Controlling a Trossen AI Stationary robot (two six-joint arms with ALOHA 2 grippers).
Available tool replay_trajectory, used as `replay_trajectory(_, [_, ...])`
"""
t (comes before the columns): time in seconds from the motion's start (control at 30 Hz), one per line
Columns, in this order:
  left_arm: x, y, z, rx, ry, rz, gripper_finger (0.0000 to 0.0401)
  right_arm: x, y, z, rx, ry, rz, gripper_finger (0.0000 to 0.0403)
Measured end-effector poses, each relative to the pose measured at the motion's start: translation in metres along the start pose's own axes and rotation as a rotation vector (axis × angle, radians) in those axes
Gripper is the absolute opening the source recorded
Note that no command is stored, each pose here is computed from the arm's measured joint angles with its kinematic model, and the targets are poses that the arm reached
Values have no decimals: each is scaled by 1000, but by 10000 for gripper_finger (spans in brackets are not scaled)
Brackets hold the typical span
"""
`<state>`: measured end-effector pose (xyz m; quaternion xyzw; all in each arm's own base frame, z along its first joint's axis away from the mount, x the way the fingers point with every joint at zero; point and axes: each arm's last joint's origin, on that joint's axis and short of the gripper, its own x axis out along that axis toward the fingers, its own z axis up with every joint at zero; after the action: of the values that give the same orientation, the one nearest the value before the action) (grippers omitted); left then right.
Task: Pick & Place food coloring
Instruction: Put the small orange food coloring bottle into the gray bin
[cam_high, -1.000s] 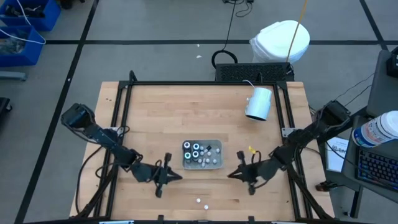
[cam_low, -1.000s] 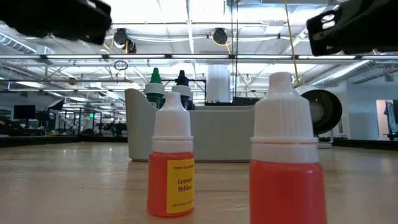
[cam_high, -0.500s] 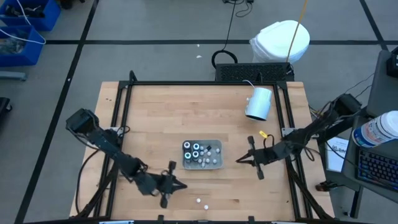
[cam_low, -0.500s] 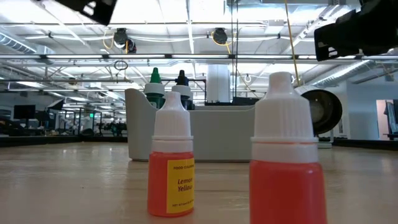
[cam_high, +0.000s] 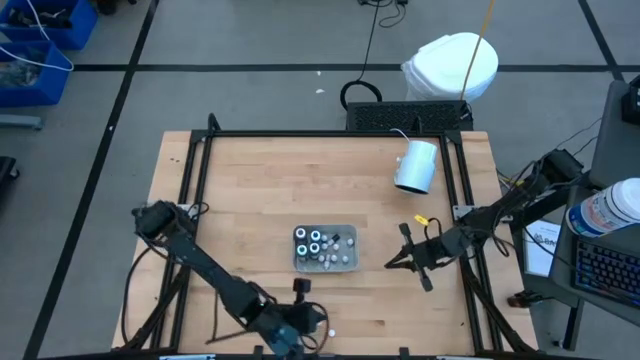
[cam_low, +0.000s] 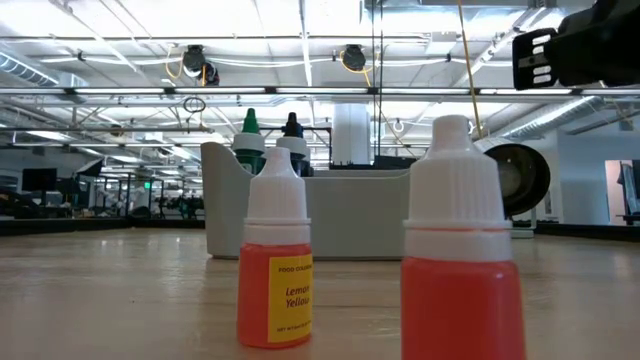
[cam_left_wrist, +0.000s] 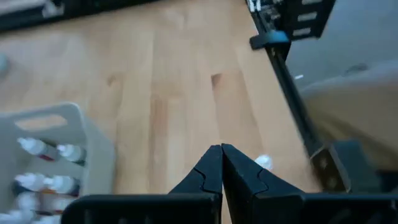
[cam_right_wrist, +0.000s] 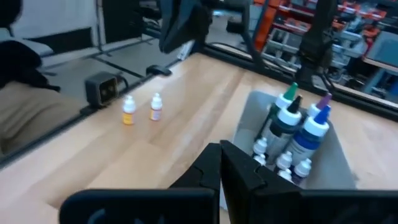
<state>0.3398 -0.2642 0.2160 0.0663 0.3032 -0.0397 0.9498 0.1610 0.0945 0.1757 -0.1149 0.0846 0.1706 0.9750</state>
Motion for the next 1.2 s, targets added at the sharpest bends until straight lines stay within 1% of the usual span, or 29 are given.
replay_trajectory(0.07, [5,-6,2,-40,26,6,26,-1,0,2,6,-13,5,0])
replay_trajectory(0.17, [14,-19,-7,-23,62,-1,59,-2,0,2,14,-14,7,0])
replay_trajectory(0.23, [17,-27,-17,-1,97,-19,91,-2,0,3,19,-26,5,0])
replay_trajectory(0.37, [21,-37,-28,35,116,-27,163,-2,0,3,18,-21,5,0])
replay_trajectory(0.43, [22,-39,-31,66,116,-3,199,-2,0,3,13,-21,4,0])
replay_trajectory(0.53, [23,-39,-32,72,113,22,246,-2,0,3,12,-22,3,0])
replay_trajectory(0.63, [25,-35,-33,52,134,14,281,-2,0,3,18,-21,1,0])
replay_trajectory(0.7, [27,-32,-32,29,146,10,298,-2,0,3,38,-21,1,0])
replay_trajectory(0.8, [31,-27,-31,2,165,-23,312,-2,0,3,41,-21,1,0])
replay_trajectory(0.97, [38,-17,-28,-36,204,-86,315,-2,0,3,41,-20,1,0])
replay_trajectory(1.1, [43,-8,-26,-49,212,-81,297,-2,0,3,41,-19,1,0])
replay_trajectory(1.2, [46,-3,-25,-63,235,-113,278,-2,0,3,39,-17,1,0])
